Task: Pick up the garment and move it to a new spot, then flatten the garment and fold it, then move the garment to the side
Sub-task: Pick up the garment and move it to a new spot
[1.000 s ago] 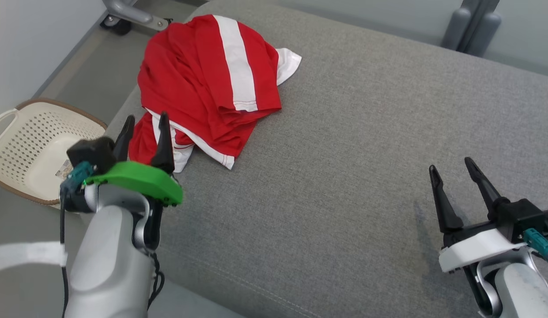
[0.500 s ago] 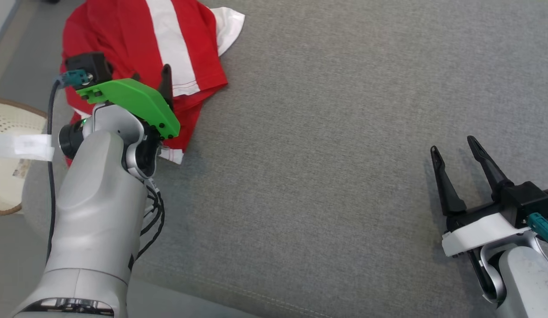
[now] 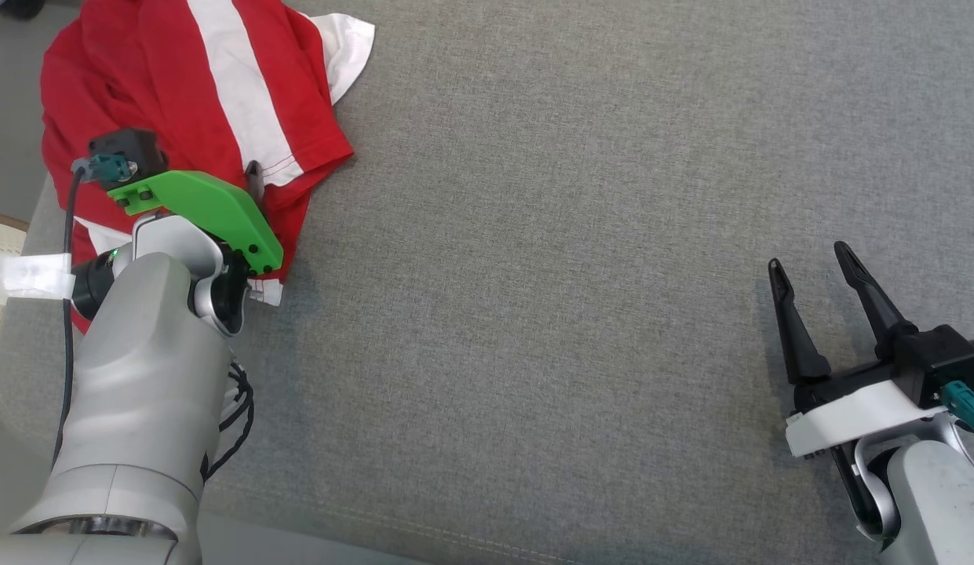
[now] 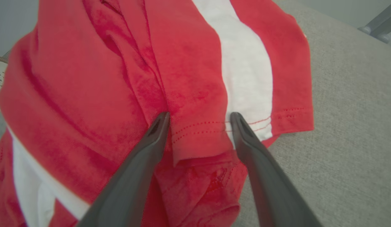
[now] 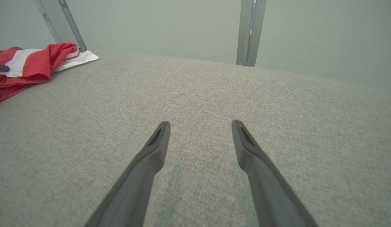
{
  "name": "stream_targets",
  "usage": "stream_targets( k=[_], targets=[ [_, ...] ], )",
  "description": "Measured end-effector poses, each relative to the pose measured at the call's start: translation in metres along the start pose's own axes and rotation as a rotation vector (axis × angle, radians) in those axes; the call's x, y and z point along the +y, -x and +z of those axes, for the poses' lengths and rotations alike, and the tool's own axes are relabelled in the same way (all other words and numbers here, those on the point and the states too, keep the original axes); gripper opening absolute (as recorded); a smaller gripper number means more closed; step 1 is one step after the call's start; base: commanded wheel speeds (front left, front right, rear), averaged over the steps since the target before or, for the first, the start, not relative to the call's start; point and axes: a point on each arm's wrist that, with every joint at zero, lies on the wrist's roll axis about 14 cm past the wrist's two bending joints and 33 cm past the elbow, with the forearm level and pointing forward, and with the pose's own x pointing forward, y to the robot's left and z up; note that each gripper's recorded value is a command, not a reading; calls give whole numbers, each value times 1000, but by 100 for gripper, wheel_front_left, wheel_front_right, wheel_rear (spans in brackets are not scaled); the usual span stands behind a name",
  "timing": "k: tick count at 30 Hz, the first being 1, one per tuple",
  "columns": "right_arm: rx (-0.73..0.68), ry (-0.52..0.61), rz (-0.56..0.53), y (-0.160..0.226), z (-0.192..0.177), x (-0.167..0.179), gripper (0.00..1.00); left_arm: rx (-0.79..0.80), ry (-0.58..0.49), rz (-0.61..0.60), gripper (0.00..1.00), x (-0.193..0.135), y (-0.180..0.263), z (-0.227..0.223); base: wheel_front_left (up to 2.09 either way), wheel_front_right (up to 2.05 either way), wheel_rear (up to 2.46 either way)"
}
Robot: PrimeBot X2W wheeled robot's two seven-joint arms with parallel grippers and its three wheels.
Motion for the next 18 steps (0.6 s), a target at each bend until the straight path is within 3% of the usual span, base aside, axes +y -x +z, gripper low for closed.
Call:
stream_targets(
  k=[9, 10, 11, 13, 18],
  targets=[
    [-8, 6, -2, 2, 4, -2, 100, 52, -14, 11, 100, 2, -5, -15, 0, 0, 0],
    [-7, 7, -9, 3, 4, -4, 100, 53, -17, 7, 96, 1, -6, -15, 0, 0, 0],
    [-5, 7, -14, 3, 3, -6, 100, 50, -22, 1, 51, -1, -7, -15, 0, 0, 0],
    [-3, 8, -23, 5, 3, -9, 100, 41, -30, -15, 0, -5, -9, -14, 0, 0, 0],
    [-8, 6, -42, 7, 5, -12, 100, 6, -36, -37, 0, -10, -8, -5, 0, 0, 0]
  ],
)
